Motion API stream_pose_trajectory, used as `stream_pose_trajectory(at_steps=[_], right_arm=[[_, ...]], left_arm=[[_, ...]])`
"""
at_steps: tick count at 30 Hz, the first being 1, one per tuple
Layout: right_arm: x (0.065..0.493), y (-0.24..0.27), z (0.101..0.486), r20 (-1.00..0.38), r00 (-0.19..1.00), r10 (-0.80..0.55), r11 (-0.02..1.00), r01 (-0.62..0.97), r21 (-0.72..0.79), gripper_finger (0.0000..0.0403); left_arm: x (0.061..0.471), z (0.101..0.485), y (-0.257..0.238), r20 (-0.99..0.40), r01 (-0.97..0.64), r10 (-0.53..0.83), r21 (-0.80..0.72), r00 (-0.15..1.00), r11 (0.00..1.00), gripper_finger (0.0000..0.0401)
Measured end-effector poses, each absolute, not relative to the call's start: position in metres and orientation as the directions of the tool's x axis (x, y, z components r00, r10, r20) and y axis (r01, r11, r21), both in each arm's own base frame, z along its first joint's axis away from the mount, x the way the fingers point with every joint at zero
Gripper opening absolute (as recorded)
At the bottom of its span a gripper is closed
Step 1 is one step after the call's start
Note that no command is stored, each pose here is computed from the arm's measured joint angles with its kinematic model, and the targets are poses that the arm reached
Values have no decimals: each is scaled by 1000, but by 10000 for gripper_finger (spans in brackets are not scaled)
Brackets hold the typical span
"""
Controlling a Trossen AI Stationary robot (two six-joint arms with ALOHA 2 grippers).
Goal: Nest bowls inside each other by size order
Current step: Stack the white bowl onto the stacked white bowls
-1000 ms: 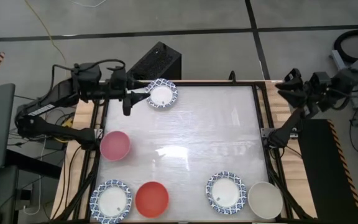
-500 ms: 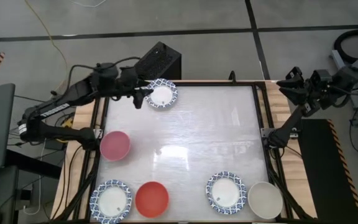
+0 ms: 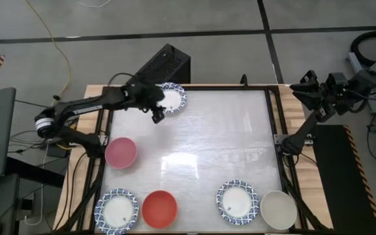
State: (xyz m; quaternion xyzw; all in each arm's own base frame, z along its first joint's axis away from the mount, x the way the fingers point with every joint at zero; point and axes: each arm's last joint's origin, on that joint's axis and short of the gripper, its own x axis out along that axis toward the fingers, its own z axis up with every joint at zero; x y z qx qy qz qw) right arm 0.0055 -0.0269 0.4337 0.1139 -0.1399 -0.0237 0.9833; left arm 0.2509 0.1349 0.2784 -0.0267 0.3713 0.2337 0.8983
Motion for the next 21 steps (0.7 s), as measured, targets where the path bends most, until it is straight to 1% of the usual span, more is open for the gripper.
stream_pose_trajectory(at_steps=[6, 8, 12, 17, 21], right_arm=[[6, -27, 433, 268, 960, -79, 973, 16, 230, 148], [6, -27, 433, 262, 962, -80, 974, 20, 224, 148], [6, -27, 433, 260, 962, -80, 975, 21, 223, 148], [6, -27, 432, 260, 962, -80, 973, 19, 229, 148], [6, -27, 432, 259, 963, -80, 972, 17, 236, 148]], left_arm=[[271, 252, 132, -739, -294, 351, 214, 575, 932, 211], [275, 246, 131, -755, -258, 358, 254, 550, 932, 213], [280, 240, 130, -755, -224, 419, 354, 504, 908, 218], [287, 224, 134, -782, -198, 416, 366, 464, 909, 220], [292, 207, 138, -805, -215, 445, 390, 393, 895, 220]])
